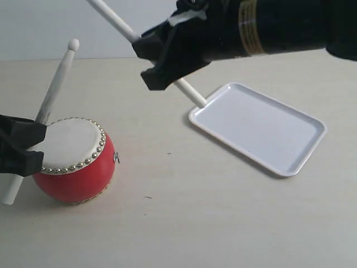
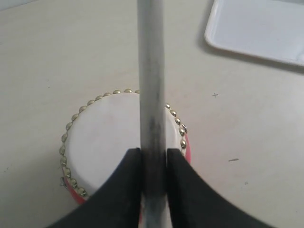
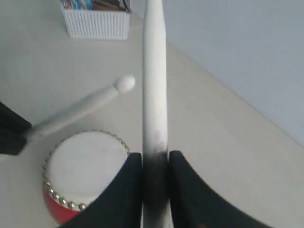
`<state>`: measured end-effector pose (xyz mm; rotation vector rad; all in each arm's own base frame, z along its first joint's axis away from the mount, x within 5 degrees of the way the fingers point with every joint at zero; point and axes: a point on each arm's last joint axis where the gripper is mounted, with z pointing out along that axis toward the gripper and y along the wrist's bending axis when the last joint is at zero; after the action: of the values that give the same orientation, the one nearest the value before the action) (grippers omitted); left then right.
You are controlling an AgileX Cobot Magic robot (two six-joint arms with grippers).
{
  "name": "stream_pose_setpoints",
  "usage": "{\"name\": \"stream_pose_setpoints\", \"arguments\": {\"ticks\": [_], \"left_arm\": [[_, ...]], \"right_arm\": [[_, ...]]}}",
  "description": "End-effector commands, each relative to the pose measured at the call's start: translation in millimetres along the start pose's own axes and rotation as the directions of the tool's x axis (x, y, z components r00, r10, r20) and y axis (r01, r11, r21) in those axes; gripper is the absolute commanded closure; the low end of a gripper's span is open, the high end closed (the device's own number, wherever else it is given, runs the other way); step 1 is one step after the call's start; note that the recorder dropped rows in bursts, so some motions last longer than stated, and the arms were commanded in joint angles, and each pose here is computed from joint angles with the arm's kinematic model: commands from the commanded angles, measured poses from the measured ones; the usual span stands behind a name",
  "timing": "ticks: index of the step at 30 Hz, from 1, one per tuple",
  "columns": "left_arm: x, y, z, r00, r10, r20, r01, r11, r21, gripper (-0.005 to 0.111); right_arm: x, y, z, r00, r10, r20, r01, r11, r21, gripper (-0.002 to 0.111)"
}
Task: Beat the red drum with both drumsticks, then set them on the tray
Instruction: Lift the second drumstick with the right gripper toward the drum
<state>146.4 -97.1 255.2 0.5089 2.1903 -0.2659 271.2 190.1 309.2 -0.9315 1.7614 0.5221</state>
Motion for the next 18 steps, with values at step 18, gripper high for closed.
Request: {"name": "stream_pose_setpoints", "arguments": {"ticks": [18], "left_arm": [[-5,-1.7,0,0.999,0.018,0.037,-0.018,1.0,0.018,0.107]], "right_arm": [[-20,55,-33,0.892,-0.448,-0.065,0.447,0.847,0.288,0.108]]}}
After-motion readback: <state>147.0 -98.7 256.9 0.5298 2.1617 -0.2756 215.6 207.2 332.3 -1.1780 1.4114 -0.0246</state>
